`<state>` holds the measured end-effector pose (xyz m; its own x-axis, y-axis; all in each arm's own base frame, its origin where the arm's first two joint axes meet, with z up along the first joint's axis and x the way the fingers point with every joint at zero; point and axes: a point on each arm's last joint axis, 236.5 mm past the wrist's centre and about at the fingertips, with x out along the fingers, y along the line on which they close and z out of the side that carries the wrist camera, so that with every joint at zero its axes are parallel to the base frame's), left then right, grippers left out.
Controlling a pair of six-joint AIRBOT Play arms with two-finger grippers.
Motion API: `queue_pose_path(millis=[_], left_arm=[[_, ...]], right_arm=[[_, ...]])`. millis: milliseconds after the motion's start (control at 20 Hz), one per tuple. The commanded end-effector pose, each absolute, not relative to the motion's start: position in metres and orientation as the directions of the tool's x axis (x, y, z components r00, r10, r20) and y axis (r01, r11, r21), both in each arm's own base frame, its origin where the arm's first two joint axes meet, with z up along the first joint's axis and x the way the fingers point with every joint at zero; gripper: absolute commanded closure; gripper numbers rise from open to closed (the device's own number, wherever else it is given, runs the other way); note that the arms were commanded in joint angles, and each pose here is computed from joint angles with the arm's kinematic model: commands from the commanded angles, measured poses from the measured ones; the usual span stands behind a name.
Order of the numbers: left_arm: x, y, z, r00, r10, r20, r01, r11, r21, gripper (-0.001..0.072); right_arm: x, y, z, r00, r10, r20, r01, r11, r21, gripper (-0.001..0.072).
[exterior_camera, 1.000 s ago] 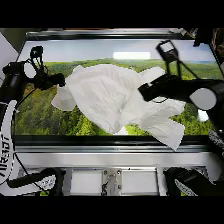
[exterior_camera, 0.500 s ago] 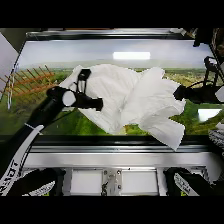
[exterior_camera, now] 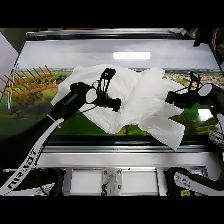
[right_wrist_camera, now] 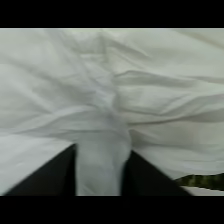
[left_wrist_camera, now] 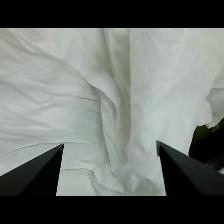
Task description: Fold the clothes and pants, and hang the long-sleeved shirts on hangers.
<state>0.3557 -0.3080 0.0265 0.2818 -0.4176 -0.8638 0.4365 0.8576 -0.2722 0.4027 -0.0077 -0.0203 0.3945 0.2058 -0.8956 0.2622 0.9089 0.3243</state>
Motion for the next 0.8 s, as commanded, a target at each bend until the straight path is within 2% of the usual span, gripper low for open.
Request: queue_pose_path(millis=[0, 200, 300, 550, 750], left_arm=[[0.374, -0.274, 0.039, 0.294, -0.38, -0.877, 0.386, 0.886, -0.255, 0.0078], [0.41, -0.183, 0.083, 0.422, -0.33, -0.844, 0.22, 0.941, -0.258, 0.0078], [0.423, -0.134, 0.112, 0.511, -0.293, -0.808, 0.126, 0.956, -0.267, 0.0078], [0.418, -0.052, 0.164, 0.639, -0.195, -0.744, -0.022, 0.962, -0.272, 0.0078], [0.403, -0.017, 0.191, 0.687, -0.138, -0.713, -0.088, 0.959, -0.27, 0.0077]], right_arm=[[0.404, 0.013, -0.009, 0.41, 0.274, -0.87, 0.164, 0.916, 0.366, 0.0696], [0.393, 0.098, 0.091, 0.538, 0.47, -0.7, -0.081, 0.855, 0.512, 0.0698], [0.375, 0.165, 0.13, 0.539, 0.583, -0.608, -0.242, 0.798, 0.552, 0.0698], [0.322, 0.356, 0.157, 0.403, 0.796, -0.451, -0.561, 0.605, 0.565, 0.0698], [0.283, 0.47, 0.123, 0.246, 0.836, -0.491, -0.722, 0.496, 0.483, 0.0691]])
